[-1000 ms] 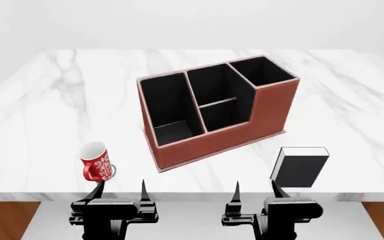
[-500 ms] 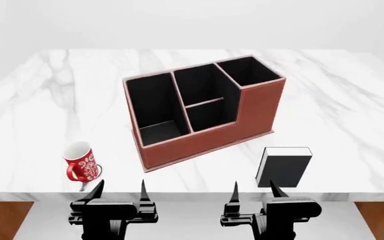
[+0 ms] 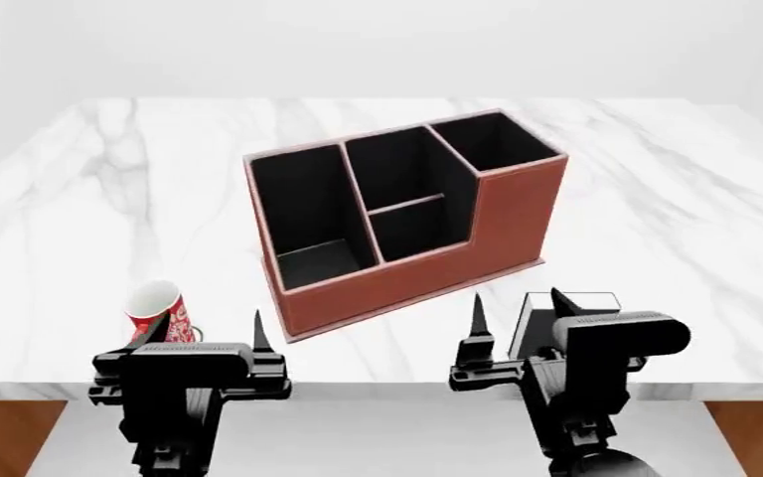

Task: Pick up the book and place it in the left compartment of the caddy.

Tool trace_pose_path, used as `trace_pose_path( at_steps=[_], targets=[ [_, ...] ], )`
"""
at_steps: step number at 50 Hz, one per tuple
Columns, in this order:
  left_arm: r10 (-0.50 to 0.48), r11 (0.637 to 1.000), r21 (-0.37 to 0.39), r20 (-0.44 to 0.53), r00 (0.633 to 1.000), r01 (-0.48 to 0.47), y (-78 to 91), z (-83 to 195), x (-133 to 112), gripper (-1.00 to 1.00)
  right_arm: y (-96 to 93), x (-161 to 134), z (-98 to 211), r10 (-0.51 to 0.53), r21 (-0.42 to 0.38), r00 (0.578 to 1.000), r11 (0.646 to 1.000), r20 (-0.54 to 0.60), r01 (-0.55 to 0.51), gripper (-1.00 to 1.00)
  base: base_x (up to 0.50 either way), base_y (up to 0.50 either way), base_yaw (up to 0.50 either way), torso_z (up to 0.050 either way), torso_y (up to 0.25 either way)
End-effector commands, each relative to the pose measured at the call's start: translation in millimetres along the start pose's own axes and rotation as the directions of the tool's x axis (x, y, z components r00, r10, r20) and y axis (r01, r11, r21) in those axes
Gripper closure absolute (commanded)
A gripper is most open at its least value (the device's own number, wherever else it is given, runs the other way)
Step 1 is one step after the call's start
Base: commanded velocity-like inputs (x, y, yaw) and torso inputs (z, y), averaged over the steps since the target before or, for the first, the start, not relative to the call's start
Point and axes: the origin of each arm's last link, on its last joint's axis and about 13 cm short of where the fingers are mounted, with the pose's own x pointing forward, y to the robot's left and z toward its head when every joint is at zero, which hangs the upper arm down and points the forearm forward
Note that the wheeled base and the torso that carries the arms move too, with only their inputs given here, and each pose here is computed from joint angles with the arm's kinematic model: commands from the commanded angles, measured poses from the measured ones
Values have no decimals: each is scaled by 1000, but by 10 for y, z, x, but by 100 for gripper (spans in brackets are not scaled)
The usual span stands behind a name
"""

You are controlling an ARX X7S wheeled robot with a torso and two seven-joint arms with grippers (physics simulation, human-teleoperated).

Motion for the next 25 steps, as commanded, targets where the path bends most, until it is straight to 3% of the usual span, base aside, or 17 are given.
trace_pose_path(
  at_steps=[1,6,25],
  targets=[
    [8,1000,13,5,1000,-8,32,108,-21,-100,-31,21,142,3,-20,1000,1000,10,-3,-100,0,0,0,0,0],
    [8,1000,15,12,1000,-8,40,108,-20,-100,-32,6,138,17,-18,1000,1000,18,-16,-100,32,0,0,0,0],
    [7,1000,15,24,1000,-8,72,237,-40,-100,-78,17,350,-2,-40,999,999,52,4,-100,500,0,0,0,0]
  ],
)
